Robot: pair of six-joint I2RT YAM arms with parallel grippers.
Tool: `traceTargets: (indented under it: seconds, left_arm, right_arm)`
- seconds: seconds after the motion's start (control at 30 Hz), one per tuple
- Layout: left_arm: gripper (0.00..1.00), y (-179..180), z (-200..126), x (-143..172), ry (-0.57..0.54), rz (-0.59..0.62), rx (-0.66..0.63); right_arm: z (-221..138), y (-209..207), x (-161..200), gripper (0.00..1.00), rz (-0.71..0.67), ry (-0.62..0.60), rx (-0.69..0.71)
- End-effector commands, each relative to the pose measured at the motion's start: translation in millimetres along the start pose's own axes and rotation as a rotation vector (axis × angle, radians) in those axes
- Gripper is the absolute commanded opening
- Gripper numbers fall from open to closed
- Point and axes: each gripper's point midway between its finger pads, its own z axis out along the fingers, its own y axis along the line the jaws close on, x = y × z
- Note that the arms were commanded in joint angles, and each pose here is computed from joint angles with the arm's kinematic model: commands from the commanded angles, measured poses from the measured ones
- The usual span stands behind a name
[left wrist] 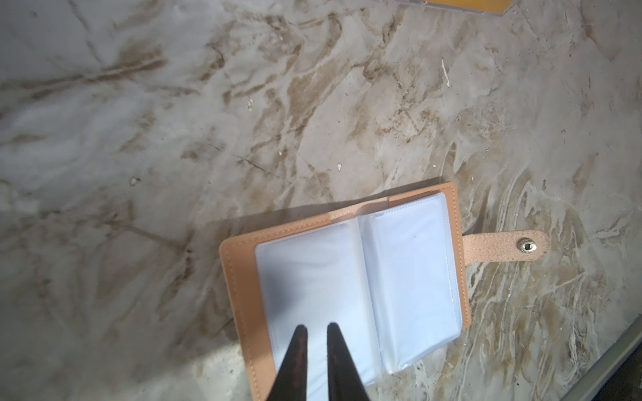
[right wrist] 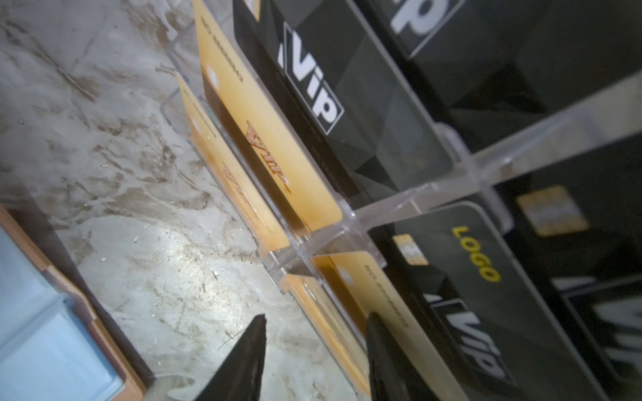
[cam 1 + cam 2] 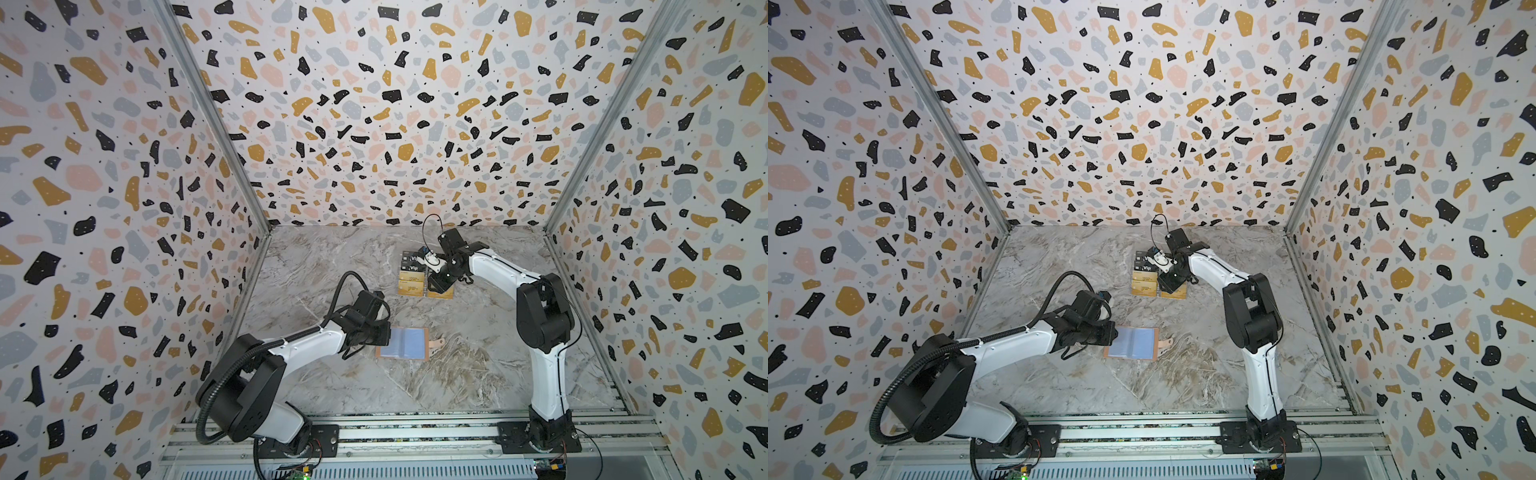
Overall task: Insert credit cards into a card holder
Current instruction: Pick up the credit card from the storage box.
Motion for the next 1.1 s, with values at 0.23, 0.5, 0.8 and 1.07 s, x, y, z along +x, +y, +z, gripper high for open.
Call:
traceTargets:
  seconds: [0.23,0.5,0.8,1.07]
  left_arm:
    - [0.15,-2.5,2.6,-3.0,0.003,0.022,0.001]
    - [0.16,-4.4,-5.4,-7.1,-0.025,0.017,0.004]
    - [0.16,-4.6,-6.6,-5.6,-0.029,-0.001,0.011]
    - [0.17,-5.1,-8.6,-6.3,-0.033,0.0,0.012]
  right_arm:
    - [-13.8,2.6,6.6,0.45,-0.036,0.004,0.023]
    - [-22.4,5.7,7.0,0.44,-0.071,-0.017,0.048]
    - [-21.7,14.3,7.1,0.43,-0.111,-0.025,0.04]
    - [-18.7,5.2,13.9,0.41,-0.123,0.002,0.098]
